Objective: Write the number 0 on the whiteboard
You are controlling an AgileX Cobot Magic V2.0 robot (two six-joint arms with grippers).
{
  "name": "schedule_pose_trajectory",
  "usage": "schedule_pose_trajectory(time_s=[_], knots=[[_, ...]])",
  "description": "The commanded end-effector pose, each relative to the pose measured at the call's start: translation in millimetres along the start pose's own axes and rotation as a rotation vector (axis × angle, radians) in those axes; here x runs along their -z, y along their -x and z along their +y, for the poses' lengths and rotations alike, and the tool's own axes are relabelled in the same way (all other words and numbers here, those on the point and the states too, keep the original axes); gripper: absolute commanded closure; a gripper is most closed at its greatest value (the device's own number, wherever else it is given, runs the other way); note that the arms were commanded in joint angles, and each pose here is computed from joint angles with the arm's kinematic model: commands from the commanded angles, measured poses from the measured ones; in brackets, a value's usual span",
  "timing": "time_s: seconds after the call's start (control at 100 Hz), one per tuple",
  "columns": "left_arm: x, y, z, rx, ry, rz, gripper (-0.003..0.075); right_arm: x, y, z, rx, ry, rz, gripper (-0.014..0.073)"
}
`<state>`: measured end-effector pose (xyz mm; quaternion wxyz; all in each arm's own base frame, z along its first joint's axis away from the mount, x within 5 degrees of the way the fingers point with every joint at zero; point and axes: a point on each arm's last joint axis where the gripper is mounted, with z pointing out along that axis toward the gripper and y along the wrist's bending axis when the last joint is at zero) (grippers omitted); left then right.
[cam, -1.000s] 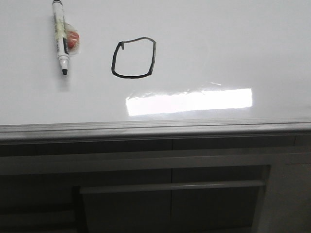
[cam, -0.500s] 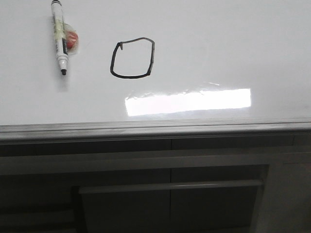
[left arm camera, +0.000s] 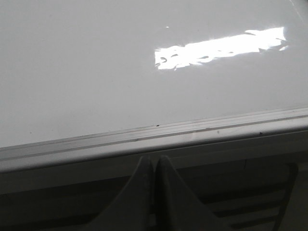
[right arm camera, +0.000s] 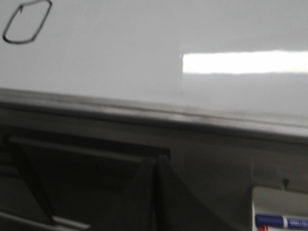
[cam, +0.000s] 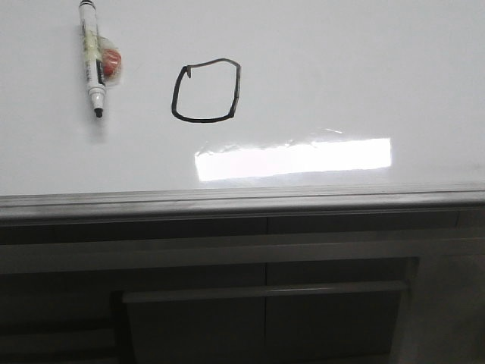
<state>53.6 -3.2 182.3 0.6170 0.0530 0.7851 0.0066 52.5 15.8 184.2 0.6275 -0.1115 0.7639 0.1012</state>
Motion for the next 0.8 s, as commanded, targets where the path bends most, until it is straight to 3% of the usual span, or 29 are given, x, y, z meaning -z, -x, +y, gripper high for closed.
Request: schedule_pose_trajectory(time_s=[0.0,0.79], knots=[[-1.1,-4.2,-0.5,0.017,0.002,-0.047,0.0740,0.5,-5.6,-1.5,0.013,-0.019,0.023,0.0664],[-1.1,-4.2,-0.5,0.017,0.002,-0.047,0.0740,0.7,-3.8,-2.0,0.038,-0.025,0.003,0.0664]])
